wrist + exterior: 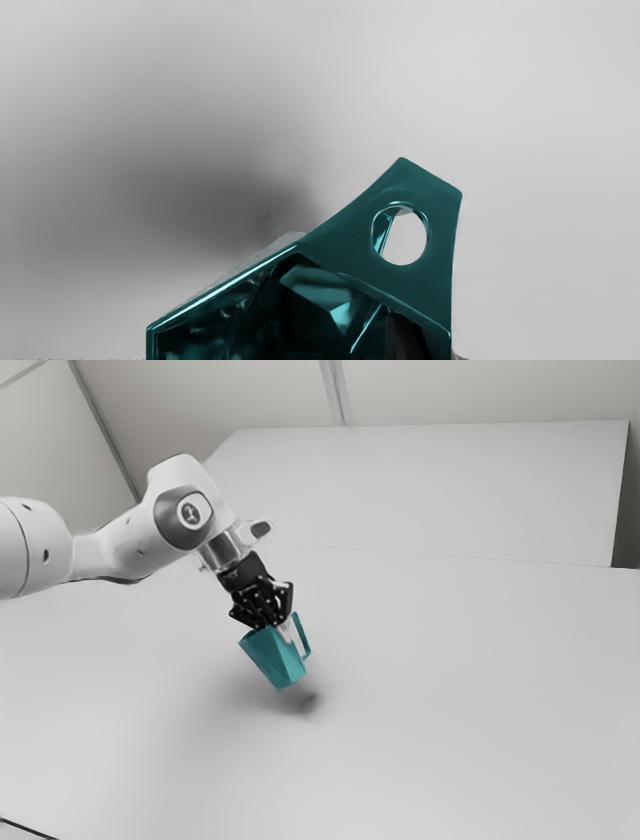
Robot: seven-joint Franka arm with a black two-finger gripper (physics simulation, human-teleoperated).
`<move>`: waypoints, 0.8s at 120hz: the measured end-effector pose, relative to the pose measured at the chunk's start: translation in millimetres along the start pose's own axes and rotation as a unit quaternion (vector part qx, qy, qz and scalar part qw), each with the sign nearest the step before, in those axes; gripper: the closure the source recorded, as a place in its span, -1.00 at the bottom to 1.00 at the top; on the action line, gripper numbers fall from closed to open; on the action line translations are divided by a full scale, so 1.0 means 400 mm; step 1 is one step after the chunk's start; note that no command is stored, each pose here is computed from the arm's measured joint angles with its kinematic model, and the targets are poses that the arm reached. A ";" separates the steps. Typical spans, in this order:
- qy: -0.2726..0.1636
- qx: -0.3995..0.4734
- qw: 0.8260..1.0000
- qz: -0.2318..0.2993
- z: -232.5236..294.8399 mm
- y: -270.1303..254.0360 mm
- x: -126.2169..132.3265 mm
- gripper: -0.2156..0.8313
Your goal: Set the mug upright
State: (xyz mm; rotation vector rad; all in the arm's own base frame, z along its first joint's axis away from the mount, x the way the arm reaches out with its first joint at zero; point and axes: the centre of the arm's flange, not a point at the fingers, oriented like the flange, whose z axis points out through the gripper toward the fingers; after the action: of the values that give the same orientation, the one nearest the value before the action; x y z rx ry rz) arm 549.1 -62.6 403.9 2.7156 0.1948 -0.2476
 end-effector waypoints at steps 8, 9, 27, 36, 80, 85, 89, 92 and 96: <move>0.016 0.044 0.999 0.024 -0.018 0.015 -0.010 0.91; 0.018 0.049 0.998 0.027 -0.020 0.016 -0.012 0.91; 0.054 0.142 0.985 0.076 -0.049 0.043 -0.026 0.91; 0.065 0.173 0.978 0.093 -0.046 0.048 -0.044 0.91; 0.121 0.231 0.959 0.109 -0.030 -0.029 -0.072 0.91; 0.126 0.232 0.958 0.110 -0.026 -0.031 -0.067 0.91; 0.128 0.232 0.958 0.112 -0.018 -0.032 -0.063 0.91; 0.128 0.232 0.958 0.113 -0.009 -0.034 -0.061 0.91; 0.128 0.232 0.958 0.114 0.004 -0.036 -0.056 0.91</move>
State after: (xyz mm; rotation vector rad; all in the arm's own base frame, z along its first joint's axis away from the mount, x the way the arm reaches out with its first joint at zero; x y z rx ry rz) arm 524.5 -52.3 401.4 3.1968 -0.1232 0.1491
